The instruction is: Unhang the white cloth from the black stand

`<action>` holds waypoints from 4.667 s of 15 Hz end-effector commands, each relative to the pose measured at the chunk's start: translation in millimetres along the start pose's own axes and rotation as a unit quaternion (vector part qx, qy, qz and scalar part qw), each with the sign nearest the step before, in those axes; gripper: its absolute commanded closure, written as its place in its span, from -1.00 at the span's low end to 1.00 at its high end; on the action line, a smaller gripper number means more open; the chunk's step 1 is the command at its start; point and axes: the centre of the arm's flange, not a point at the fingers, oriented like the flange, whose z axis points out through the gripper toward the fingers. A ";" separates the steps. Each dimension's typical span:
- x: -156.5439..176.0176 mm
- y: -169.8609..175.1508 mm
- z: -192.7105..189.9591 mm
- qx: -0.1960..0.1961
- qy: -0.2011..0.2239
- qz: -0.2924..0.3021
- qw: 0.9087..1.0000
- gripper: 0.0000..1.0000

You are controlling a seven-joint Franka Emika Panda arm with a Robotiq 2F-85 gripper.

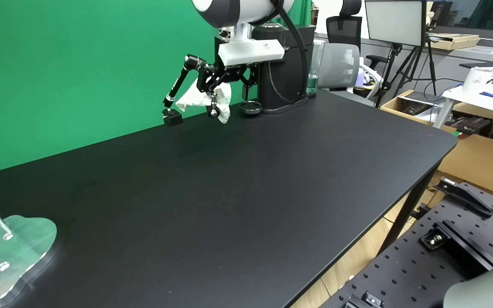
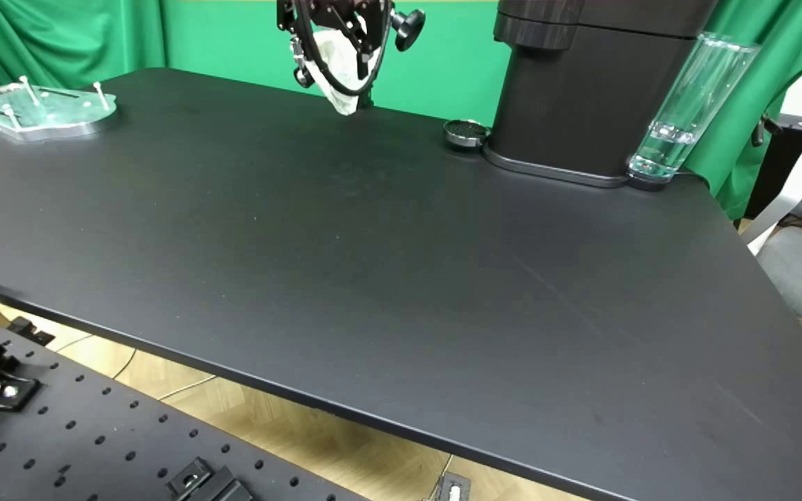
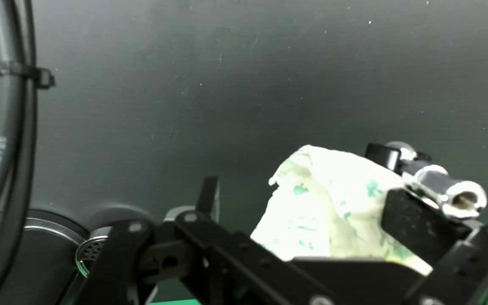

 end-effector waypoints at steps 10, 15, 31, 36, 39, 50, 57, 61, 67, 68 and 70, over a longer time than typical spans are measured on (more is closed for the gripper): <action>37.2 -16.9 -24.1 0.018 0.034 0.011 0.999 -1.00; 38.0 -11.2 -12.5 0.028 0.021 0.026 0.999 -0.02; 38.3 -7.2 -42.6 0.018 -0.030 0.061 0.998 0.97; 15.8 10.9 -73.7 -0.009 -0.081 0.092 0.992 0.97; -2.2 25.3 -91.9 -0.024 -0.111 0.108 0.988 0.97; -39.2 53.1 -85.8 -0.026 -0.167 0.103 0.980 -0.16; -61.5 55.3 -79.6 -0.100 -0.143 0.002 0.985 -0.98; -81.8 47.6 -78.5 -0.107 -0.095 -0.035 0.989 -1.00; -108.4 56.6 -59.5 -0.020 -0.180 0.044 0.982 -1.00; -113.4 59.0 -54.3 -0.010 -0.209 0.056 0.976 -1.00; -123.0 62.2 -49.4 -0.002 -0.245 0.070 0.967 -1.00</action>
